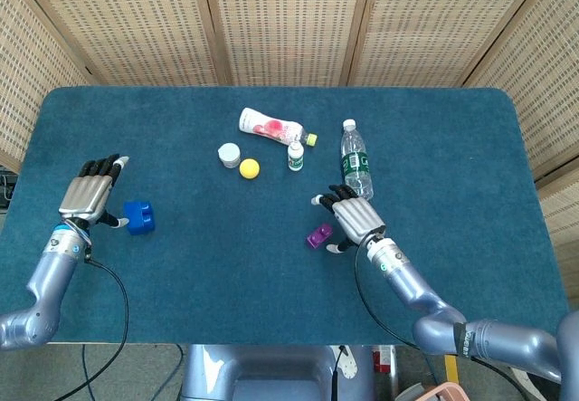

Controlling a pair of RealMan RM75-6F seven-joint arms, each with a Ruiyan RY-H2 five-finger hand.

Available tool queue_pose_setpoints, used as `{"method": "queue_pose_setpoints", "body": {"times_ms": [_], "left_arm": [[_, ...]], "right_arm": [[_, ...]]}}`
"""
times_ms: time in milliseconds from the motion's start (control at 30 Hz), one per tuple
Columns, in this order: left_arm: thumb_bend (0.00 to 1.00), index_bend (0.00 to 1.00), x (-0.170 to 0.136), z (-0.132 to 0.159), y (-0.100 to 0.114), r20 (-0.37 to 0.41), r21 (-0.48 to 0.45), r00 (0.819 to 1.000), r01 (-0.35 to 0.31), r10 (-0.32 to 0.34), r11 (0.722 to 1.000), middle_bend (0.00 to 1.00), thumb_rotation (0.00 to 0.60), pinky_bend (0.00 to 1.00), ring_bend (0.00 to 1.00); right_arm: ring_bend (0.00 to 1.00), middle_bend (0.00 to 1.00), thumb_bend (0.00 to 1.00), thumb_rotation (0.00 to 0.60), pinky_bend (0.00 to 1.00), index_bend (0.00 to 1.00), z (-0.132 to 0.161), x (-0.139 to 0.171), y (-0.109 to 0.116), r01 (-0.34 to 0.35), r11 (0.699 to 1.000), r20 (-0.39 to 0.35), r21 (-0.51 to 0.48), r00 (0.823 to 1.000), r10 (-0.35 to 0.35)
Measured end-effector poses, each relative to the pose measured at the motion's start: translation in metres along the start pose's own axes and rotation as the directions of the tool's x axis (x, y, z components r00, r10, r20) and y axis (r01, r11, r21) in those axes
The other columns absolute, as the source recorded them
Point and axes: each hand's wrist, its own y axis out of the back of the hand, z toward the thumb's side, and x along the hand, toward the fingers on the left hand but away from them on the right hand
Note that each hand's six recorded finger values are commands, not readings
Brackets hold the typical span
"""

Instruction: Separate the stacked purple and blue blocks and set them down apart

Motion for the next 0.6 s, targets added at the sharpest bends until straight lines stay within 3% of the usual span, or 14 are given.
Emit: {"method": "queue_pose_setpoints", "body": {"times_ms": [133, 267, 433, 600], "left_arm": [[0.0, 0.0, -0.009, -0.002, 0.006, 0.014, -0.051, 1.0, -0.022, 0.022, 0.998, 0.0, 0.6, 0.0, 0.0], [0.0, 0.0, -0.032, -0.022, 0.011, -0.036, -0.157, 0.996, -0.085, 0.081, 0.984, 0.0, 0.6, 0.0, 0.0], [0.0, 0.0, -0.081, -0.053, 0.013, -0.083, -0.218, 0.976, -0.213, 0.199, 0.952, 0.0, 0.6, 0.0, 0.0], [0.0, 0.0, -0.129, -0.08, 0.005, -0.131, -0.237, 0.956, -0.287, 0.262, 0.928, 0.0, 0.6, 0.0, 0.0]], "right_arm": [[0.0, 0.0, 0.0, 0.6, 0.0, 0.05, 0.002, 0.008, 0.01, 0.029, 1.0, -0.013, 0.011, 1.0, -0.029], [0.0, 0.0, 0.0, 0.6, 0.0, 0.05, -0.006, 0.025, 0.024, 0.104, 0.994, -0.025, 0.019, 0.994, -0.103], [0.0, 0.0, 0.0, 0.6, 0.0, 0.05, -0.026, 0.062, 0.039, 0.224, 0.974, -0.059, 0.046, 0.973, -0.221], [0.0, 0.0, 0.0, 0.6, 0.0, 0.05, -0.059, 0.111, 0.044, 0.331, 0.939, -0.055, 0.094, 0.943, -0.327]]}}
